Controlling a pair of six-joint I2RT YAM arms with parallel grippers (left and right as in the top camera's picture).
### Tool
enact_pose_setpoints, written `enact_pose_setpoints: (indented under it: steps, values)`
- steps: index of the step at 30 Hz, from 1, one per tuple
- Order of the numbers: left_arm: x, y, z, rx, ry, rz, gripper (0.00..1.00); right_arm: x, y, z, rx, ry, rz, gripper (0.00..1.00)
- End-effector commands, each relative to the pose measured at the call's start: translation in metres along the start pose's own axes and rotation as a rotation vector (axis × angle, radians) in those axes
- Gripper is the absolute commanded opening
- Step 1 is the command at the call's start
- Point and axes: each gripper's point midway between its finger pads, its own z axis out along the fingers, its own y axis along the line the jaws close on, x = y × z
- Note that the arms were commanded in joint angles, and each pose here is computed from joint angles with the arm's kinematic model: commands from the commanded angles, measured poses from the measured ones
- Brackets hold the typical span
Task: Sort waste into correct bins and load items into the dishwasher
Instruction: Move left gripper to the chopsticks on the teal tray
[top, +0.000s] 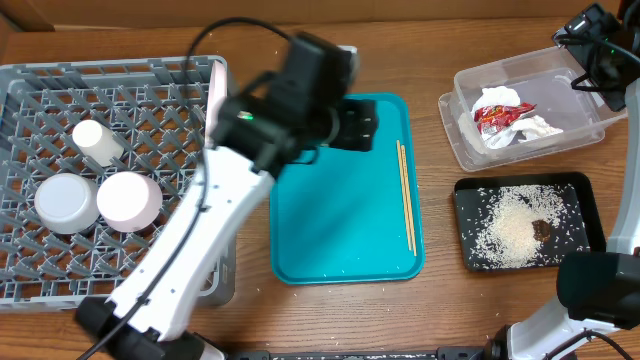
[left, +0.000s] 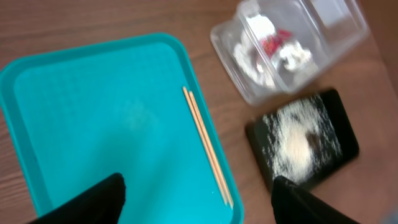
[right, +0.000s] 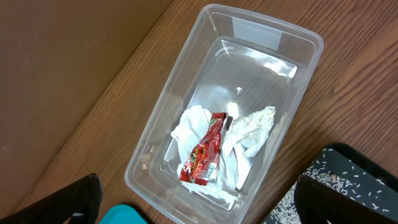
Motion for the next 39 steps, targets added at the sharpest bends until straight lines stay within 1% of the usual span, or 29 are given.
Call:
enact_pose_setpoints:
  steps: [1, 3, 4, 8, 10, 12, 18, 23, 27, 31, 33, 39]
  values:
    - [-0.011, 0.016, 0.025, -0.233, -0.106, -0.092, 0.69, -0.001, 0.001, -0.003, -0.007, -0.011, -0.003, 1.00]
    - [-0.006, 0.016, 0.042, -0.289, -0.111, -0.101, 0.61, -0.001, 0.001, -0.003, -0.007, -0.011, -0.003, 1.00]
    - [-0.001, 0.017, 0.054, -0.319, -0.105, -0.116, 0.59, -0.001, 0.001, -0.003, -0.007, -0.011, -0.003, 1.00]
    - [0.019, 0.019, 0.098, -0.367, -0.051, -0.169, 0.59, -0.001, 0.001, -0.003, -0.007, -0.011, -0.003, 1.00]
    - [0.028, 0.019, 0.120, -0.368, -0.025, -0.210, 0.52, -0.001, 0.001, -0.003, -0.007, -0.011, -0.003, 1.00]
    - [0.036, 0.017, 0.147, -0.349, 0.004, -0.225, 0.49, -0.001, 0.001, -0.003, -0.007, -0.011, -0.003, 1.00]
    - [0.052, 0.016, 0.191, -0.340, 0.038, -0.214, 0.49, -0.001, 0.001, -0.003, -0.007, -0.011, -0.003, 1.00]
    - [0.067, 0.020, 0.211, -0.377, 0.057, -0.183, 0.47, -0.001, 0.001, -0.003, -0.007, -0.011, -0.003, 1.00]
    - [0.073, 0.014, 0.219, -0.373, 0.056, -0.167, 0.47, -0.001, 0.001, -0.003, -0.007, -0.011, -0.003, 1.00]
    - [0.071, 0.002, 0.220, -0.356, 0.032, -0.131, 0.47, -0.001, 0.001, -0.003, -0.007, -0.011, -0.003, 1.00]
    - [0.072, 0.001, 0.219, -0.372, 0.019, -0.117, 0.47, -0.001, 0.001, -0.003, -0.007, -0.011, -0.003, 1.00]
    - [0.074, 0.001, 0.218, -0.393, 0.006, -0.115, 0.43, -0.001, 0.001, -0.003, -0.007, -0.011, -0.003, 1.00]
